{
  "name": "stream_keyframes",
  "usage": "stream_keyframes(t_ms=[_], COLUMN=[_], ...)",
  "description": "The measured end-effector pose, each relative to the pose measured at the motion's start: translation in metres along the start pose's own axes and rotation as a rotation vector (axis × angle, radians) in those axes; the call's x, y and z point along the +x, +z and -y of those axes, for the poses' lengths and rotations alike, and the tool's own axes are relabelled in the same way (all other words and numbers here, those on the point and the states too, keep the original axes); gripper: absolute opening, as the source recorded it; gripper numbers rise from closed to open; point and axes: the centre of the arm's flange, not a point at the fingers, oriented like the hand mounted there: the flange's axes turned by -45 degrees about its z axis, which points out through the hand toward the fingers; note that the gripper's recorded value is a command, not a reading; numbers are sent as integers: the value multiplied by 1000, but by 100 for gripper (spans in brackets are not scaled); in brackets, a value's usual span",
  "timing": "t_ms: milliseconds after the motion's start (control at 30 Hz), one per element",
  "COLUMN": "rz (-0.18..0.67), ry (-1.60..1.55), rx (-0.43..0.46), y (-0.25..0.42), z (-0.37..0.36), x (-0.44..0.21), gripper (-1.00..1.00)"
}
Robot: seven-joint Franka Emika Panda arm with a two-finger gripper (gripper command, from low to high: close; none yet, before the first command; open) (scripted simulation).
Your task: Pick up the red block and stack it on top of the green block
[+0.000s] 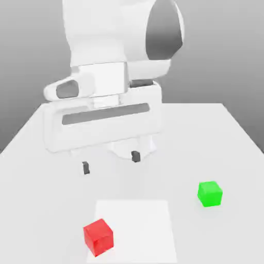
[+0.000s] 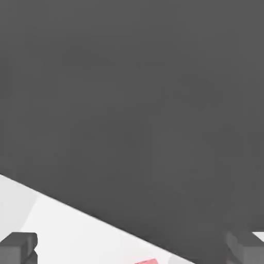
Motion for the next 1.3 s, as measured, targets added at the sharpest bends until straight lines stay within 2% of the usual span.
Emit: stream_keyframes(t_ms=[200,367,400,633,800,1067,1300], rz=[175,200,201,202,202,183,150], ry=[-129,-152,-151,-151,-158,-888,-1589], rx=[21,22,23,24,26,126,184], y=[94,155,164,165,113,96,74], z=[-6,-7,-6,-6,-5,165,302], x=[-51,-69,-71,-71,-60,-20,-46], gripper=[0,0,-100,-100,-100,-100,-100])
